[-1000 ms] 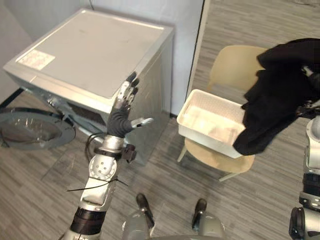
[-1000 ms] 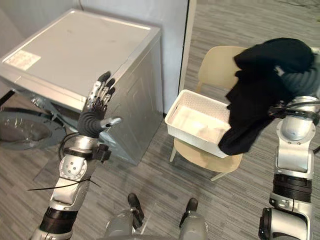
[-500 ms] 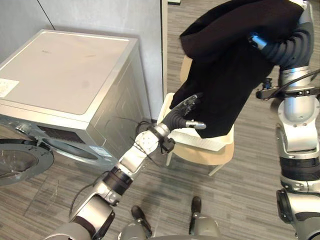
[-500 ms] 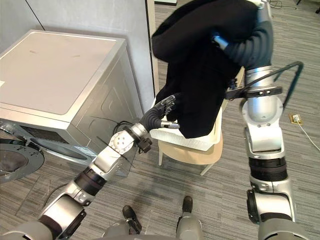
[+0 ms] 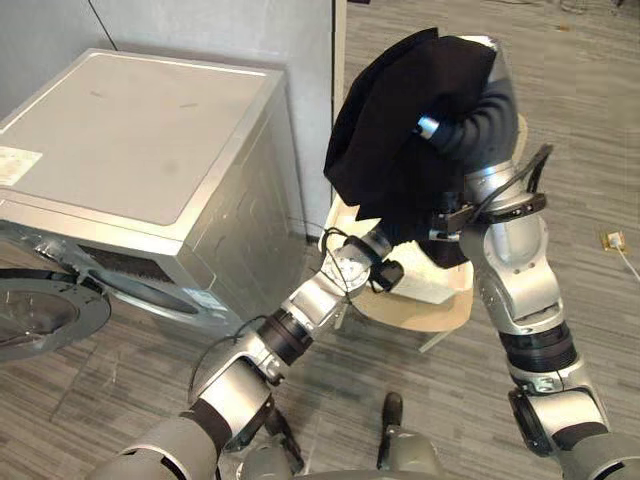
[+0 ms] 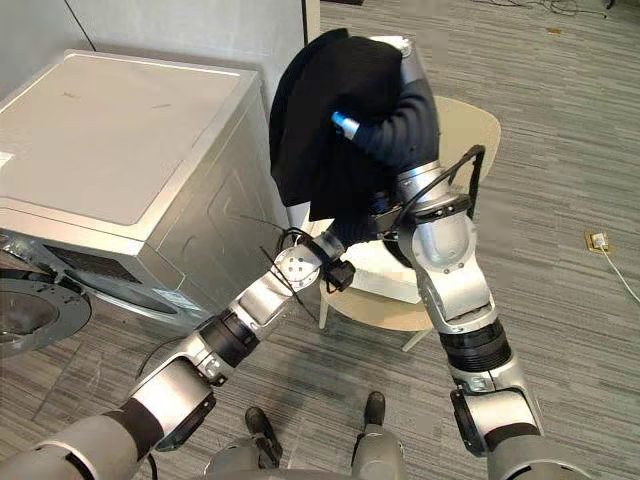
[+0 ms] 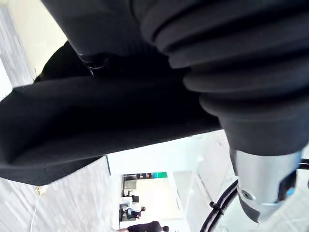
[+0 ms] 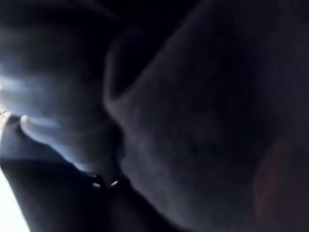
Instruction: Pick up the laundry basket with both hands and put the clothes into the washing machine.
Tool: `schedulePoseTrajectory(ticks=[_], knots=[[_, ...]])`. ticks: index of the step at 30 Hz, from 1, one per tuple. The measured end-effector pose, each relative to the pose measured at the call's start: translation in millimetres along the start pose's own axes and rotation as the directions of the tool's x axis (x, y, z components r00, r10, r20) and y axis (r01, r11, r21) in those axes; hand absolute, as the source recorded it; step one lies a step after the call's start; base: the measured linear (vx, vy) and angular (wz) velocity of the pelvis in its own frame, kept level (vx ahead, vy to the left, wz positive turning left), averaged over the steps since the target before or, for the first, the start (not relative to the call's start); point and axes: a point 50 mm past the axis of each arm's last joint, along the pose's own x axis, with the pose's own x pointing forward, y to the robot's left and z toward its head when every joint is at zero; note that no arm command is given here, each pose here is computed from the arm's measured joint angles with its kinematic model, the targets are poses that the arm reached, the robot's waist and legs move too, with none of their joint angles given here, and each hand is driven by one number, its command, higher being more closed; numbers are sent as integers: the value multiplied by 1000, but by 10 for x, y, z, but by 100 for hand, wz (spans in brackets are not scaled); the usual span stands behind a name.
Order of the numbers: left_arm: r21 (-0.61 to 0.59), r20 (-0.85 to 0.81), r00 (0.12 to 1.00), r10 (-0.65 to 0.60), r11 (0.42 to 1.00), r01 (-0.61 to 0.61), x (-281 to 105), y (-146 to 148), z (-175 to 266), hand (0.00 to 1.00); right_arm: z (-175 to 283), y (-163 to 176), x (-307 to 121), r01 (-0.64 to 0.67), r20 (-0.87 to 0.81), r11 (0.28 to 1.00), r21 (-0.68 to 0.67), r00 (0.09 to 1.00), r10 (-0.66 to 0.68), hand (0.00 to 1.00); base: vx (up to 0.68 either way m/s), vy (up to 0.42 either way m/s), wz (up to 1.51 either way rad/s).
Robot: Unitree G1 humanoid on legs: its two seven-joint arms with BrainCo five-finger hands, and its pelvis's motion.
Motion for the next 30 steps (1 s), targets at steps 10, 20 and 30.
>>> schedulePoseTrajectory(ticks=[10, 20, 30], knots=[[29, 15, 998, 57, 998, -57, 3, 21, 15, 100, -19, 87, -99, -10, -19, 997, 78, 1000, 12, 100, 2, 0, 0], [4, 36, 949, 314, 949, -314, -155, 324, -30, 100, -165, 102, -315, 82, -113, 990, 112, 991, -69, 0, 33, 4, -7], [-118, 78, 776, 626, 778, -617, -755, 822, -20, 100, -350, -173, -720, 272, -260, 961, 50, 933, -250, 0, 35, 0, -5]])
